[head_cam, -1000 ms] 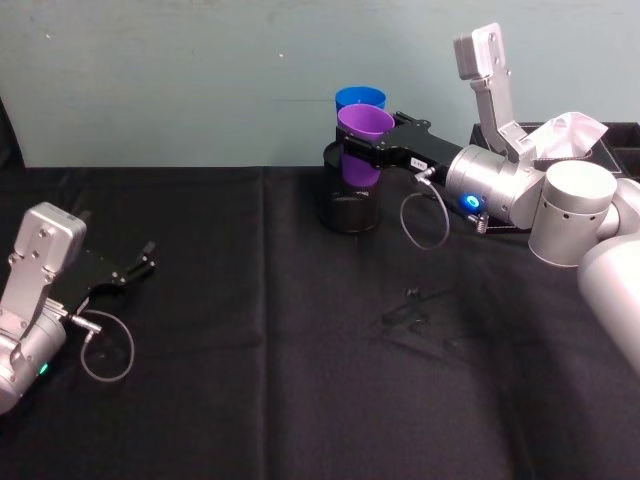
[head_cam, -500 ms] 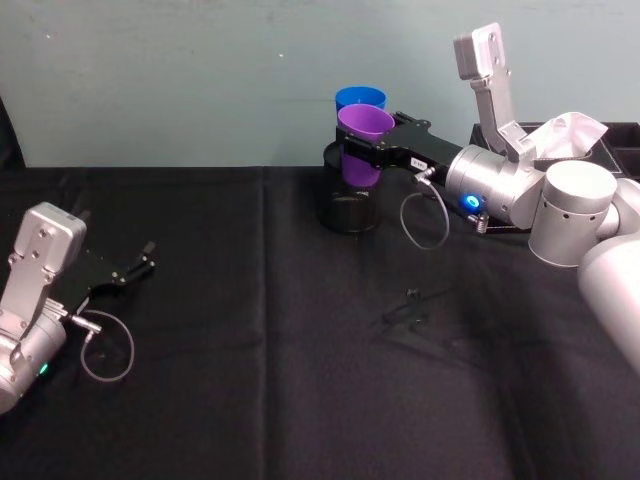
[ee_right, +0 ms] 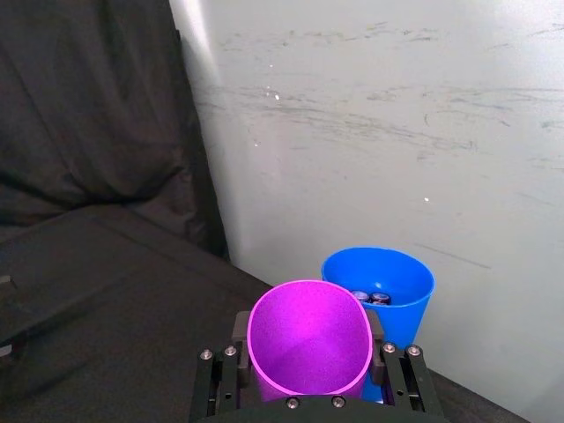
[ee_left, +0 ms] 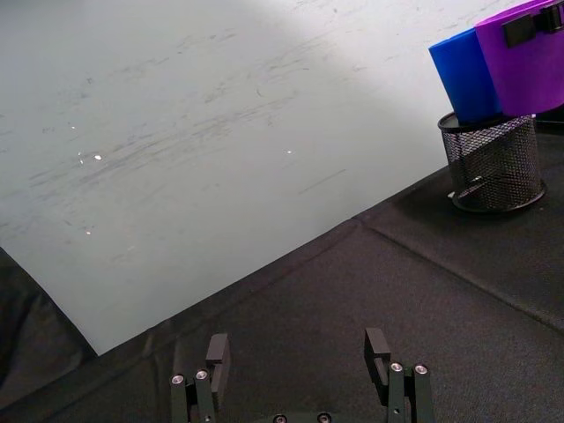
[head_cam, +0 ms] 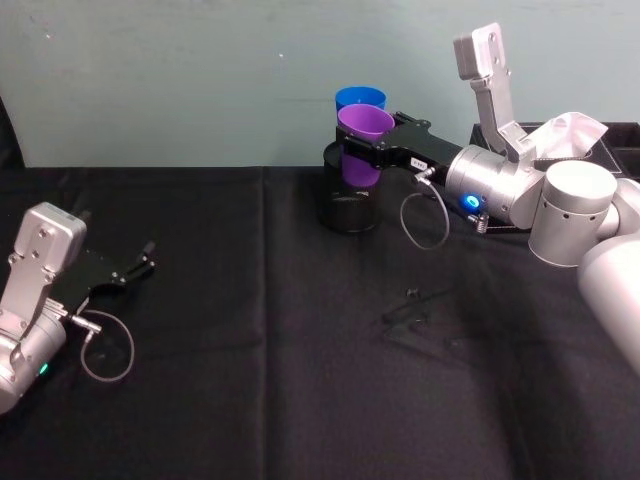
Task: Pick up one cup with a gripper and tap it against the other cup.
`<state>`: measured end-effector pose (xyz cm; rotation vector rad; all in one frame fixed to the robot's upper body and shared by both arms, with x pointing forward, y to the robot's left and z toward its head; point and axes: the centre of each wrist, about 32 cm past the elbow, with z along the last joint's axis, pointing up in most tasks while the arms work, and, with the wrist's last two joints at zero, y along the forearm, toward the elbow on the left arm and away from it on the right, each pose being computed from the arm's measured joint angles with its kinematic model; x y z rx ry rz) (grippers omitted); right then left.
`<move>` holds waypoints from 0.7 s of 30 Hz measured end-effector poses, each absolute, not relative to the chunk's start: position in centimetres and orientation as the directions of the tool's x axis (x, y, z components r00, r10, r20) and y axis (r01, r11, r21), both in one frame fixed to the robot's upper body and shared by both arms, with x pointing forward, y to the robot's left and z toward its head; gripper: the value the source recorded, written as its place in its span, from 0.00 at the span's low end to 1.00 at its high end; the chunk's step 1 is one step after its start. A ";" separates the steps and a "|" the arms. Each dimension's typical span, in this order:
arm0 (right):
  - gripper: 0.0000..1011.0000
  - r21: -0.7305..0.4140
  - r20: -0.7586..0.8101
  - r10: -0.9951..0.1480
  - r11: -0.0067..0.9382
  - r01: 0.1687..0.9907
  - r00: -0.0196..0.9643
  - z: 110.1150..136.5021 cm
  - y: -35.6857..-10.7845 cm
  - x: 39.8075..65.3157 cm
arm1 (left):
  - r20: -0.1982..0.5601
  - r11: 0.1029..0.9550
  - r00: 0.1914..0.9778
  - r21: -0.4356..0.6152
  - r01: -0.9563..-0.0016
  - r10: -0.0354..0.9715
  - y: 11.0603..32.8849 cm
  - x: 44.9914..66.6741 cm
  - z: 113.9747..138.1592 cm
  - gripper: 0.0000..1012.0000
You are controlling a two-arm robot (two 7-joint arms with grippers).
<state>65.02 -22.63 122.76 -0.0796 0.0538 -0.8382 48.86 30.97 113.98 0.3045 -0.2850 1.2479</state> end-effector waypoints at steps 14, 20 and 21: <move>0.72 -0.092 -0.016 -0.744 0.666 0.740 0.668 122.8 -22.6 65.0 | 0.374 0.287 0.292 0.070 -0.955 0.880 31.0 48.9 114.0 0.99; 0.72 -0.092 -0.016 -0.744 0.666 0.740 0.668 122.8 -22.6 65.0 | 0.374 0.287 0.292 0.070 -0.955 0.880 31.0 48.9 114.0 0.99; 0.72 -0.092 -0.016 -0.744 0.666 0.740 0.668 122.8 -22.6 65.0 | 0.374 0.287 0.292 0.070 -0.955 0.880 31.0 48.9 114.0 0.99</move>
